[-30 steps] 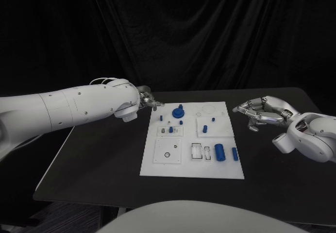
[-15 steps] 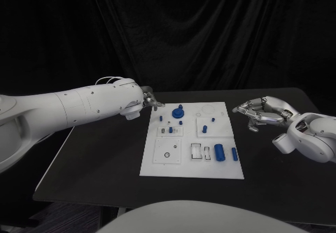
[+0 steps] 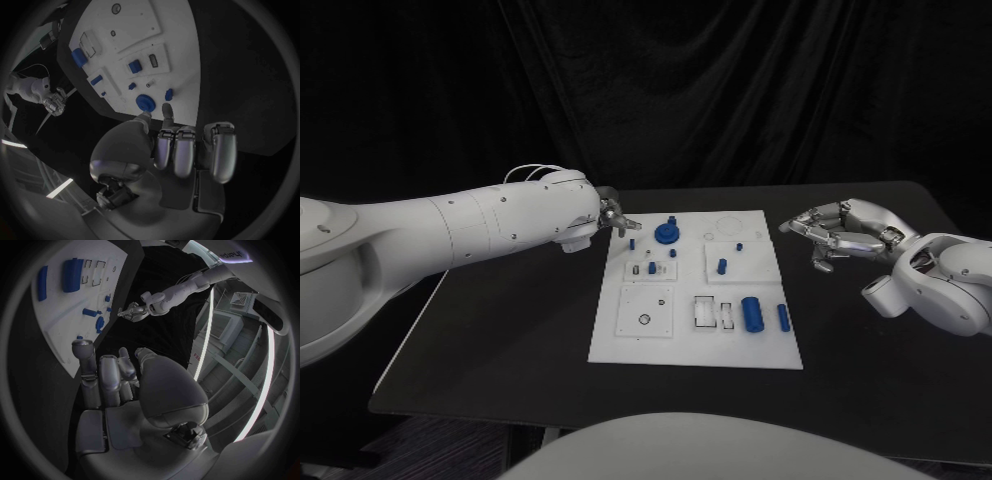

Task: Assemble the parts on the task board

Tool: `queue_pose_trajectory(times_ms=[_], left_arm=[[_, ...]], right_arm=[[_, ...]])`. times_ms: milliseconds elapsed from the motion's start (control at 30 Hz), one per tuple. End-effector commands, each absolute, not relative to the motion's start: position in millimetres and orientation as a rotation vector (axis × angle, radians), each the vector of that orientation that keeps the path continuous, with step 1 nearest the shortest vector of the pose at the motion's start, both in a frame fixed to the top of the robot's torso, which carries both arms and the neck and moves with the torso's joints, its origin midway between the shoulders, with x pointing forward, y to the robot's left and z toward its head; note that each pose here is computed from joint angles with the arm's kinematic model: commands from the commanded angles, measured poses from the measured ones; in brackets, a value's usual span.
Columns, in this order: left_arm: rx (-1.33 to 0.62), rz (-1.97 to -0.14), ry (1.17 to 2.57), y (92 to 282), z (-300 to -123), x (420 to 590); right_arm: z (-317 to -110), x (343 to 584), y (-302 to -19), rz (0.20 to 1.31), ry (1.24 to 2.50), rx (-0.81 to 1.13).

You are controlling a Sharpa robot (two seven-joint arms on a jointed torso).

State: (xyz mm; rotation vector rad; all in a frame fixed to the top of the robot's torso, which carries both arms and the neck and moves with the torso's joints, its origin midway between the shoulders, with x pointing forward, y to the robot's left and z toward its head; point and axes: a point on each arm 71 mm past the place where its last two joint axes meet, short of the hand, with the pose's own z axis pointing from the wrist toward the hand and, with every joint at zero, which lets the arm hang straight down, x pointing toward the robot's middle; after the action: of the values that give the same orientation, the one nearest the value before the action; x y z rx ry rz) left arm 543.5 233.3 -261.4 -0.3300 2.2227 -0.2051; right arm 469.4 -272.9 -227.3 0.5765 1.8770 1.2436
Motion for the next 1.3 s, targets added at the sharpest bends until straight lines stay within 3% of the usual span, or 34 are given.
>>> queue_pose_trajectory(times_ms=[33,1300], left_arm=[[-0.297,-0.220,2.241,230.2,-263.8,542.6],[-0.306,-0.229,2.234,224.1,-285.4,549.6]], right_arm=[[-229.0,468.6,-272.8,1.240,1.895,0.580],[-230.4,468.0,-269.7,1.246,1.921,0.579]])
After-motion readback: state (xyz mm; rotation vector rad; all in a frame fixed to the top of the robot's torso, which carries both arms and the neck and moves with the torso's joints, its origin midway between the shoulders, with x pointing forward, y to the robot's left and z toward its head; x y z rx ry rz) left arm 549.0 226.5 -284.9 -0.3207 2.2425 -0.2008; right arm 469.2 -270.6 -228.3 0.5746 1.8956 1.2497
